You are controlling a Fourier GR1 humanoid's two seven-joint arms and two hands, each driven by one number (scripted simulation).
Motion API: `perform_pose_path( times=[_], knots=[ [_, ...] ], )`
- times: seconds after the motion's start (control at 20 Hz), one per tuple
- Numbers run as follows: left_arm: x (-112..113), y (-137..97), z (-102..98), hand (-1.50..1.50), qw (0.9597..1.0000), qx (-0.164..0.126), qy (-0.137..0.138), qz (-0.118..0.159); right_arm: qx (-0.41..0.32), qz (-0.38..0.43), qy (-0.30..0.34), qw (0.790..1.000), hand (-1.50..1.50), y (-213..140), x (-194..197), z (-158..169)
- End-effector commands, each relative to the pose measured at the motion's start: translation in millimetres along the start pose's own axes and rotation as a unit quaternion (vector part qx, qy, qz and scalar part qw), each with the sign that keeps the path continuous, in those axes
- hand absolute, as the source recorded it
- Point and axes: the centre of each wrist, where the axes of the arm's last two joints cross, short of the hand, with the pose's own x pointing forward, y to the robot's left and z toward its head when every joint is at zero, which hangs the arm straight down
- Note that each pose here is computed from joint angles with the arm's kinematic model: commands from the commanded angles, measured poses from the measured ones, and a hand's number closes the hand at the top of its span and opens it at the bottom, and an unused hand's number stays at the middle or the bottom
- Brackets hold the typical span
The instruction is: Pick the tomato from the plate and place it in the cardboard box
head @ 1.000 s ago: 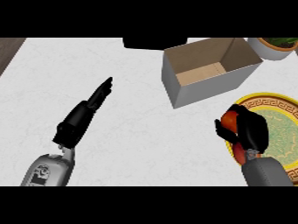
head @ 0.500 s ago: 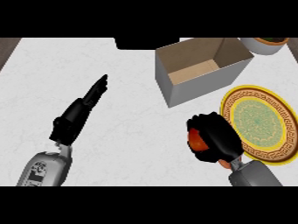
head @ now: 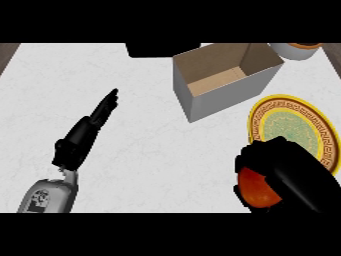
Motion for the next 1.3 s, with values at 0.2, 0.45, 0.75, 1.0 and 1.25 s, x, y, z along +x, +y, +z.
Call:
perform_pose_path(
  times=[0.2, 0.45, 0.75, 1.0, 1.25],
  knots=[
    [12, 8, -4, 0.0, 1.0, -0.005, 0.005, 0.003, -0.089, -0.056, 0.012, 0.994, 1.5, -77, 29, 34],
    [-4, 15, -7, 0.0, 0.9999, -0.001, -0.012, -0.004, -0.117, -0.08, 0.051, 0.989, 1.5, -110, 17, 40],
    [9, -18, -12, 0.0, 1.0, -0.007, -0.003, -0.005, -0.131, -0.085, 0.088, 0.984, 1.5, -131, 0, -7],
    [7, 10, -8, 0.0, 0.9999, -0.013, -0.001, -0.007, -0.132, -0.101, 0.1, 0.981, 1.5, -152, -13, -51],
    [15, -14, -5, 0.0, 0.9999, -0.008, -0.007, -0.002, -0.133, -0.117, 0.104, 0.979, 1.5, -144, -31, -82]
  ],
)
